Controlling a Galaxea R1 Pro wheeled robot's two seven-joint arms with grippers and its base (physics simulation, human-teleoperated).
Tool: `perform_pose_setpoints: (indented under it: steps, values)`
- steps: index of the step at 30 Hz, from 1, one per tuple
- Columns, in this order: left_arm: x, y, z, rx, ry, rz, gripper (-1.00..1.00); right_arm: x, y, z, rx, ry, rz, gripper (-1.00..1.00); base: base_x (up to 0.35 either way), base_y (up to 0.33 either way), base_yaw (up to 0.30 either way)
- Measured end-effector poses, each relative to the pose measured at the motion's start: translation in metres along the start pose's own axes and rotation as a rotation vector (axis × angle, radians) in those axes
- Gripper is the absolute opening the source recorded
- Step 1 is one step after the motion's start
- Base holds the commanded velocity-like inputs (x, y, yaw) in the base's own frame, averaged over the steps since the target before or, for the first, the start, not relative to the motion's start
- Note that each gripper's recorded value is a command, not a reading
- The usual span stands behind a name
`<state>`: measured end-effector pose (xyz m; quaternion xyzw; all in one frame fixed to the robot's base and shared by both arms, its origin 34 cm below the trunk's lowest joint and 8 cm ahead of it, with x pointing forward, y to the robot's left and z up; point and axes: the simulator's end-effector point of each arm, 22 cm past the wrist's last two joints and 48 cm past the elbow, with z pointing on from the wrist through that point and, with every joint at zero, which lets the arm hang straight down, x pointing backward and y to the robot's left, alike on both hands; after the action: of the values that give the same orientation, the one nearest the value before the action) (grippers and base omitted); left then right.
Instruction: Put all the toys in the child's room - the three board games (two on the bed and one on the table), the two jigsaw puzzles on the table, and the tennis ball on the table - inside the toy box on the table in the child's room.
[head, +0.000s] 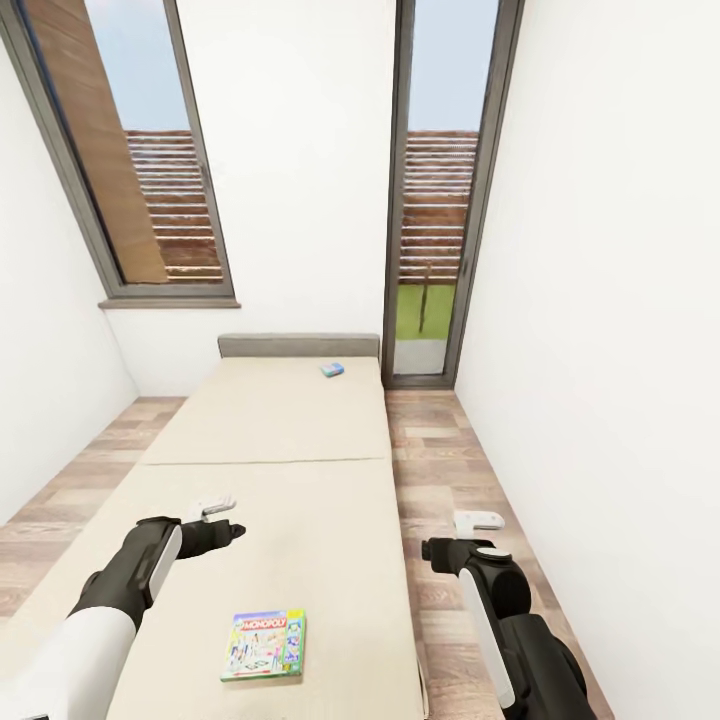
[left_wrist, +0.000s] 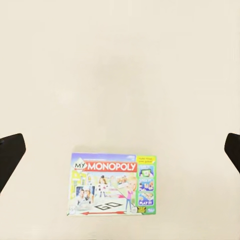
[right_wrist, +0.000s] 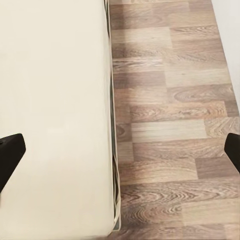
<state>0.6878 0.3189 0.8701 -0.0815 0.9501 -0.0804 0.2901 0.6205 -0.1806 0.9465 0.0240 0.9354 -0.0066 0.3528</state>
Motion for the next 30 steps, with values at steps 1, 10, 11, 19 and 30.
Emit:
perform_pose_setpoints:
  steps: [1,10,11,19,30]
  values:
    - [0.001,0.000,0.001,0.000,0.002,0.000,1.00,0.000,0.000,0.000,0.000,0.001,0.000,1.00,0.000,0.000,0.000]
    - [0.007,0.002,0.007,-0.003,0.016,-0.003,1.00,0.003,0.000,0.003,-0.001,0.008,-0.001,1.00,0.000,0.000,0.000]
    - [0.008,0.002,0.007,-0.003,0.018,-0.003,1.00,0.003,0.000,0.003,-0.001,0.008,-0.001,1.00,0.000,0.000,0.000]
    - [0.014,0.002,0.013,-0.003,0.031,-0.004,1.00,-0.006,0.004,-0.004,-0.011,-0.008,-0.008,1.00,0.000,0.000,0.000]
    - [0.023,-0.007,0.022,0.010,0.046,-0.006,1.00,-0.003,0.030,-0.012,-0.054,0.011,-0.060,1.00,0.000,0.000,0.000]
